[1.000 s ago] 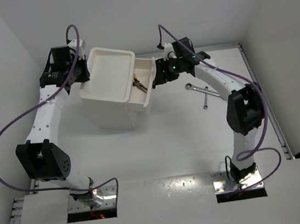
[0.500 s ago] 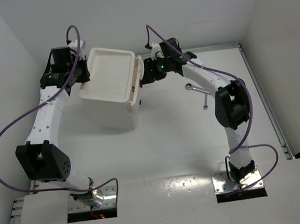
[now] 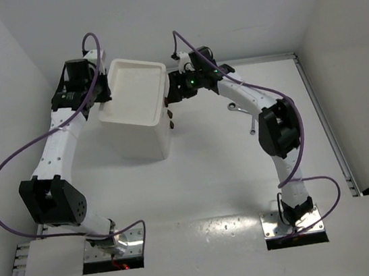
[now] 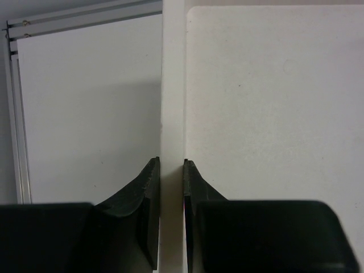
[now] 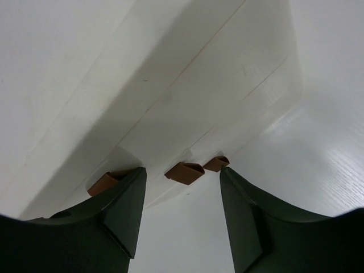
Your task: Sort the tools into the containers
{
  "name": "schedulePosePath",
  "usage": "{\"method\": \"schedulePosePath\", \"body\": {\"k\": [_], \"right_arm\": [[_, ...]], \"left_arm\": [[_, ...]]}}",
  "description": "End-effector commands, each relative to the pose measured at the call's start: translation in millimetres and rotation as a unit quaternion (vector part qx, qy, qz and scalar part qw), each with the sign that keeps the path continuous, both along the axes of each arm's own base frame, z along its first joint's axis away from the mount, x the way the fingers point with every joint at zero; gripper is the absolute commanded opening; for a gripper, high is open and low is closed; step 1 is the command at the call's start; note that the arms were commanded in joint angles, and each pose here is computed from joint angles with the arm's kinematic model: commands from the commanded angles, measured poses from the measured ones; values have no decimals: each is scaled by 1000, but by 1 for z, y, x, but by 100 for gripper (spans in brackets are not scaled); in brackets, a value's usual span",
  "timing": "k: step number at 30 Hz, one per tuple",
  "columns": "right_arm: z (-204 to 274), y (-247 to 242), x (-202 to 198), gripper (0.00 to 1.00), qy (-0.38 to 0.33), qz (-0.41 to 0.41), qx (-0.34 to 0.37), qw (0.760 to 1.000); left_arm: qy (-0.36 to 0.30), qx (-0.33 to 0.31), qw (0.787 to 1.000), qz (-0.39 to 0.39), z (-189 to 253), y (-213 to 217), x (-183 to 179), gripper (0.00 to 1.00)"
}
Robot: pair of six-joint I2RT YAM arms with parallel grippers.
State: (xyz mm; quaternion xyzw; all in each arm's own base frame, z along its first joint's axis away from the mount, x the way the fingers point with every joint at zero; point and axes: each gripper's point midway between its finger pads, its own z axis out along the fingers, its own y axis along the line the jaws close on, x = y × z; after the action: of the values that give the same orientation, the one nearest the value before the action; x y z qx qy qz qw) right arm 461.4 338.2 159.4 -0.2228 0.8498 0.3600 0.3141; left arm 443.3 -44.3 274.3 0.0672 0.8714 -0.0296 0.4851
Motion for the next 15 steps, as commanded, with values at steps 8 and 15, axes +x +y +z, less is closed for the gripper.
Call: {"method": "schedulePosePath", "body": {"k": [8, 15], "right_arm": [[44, 14, 4, 66, -50, -4, 40, 998], [52, -48, 9, 70, -84, -42, -11, 996]], "left_arm": [[75, -100, 992, -16, -29, -61, -28, 0], [74, -91, 993, -24, -31, -62, -23, 20]]}}
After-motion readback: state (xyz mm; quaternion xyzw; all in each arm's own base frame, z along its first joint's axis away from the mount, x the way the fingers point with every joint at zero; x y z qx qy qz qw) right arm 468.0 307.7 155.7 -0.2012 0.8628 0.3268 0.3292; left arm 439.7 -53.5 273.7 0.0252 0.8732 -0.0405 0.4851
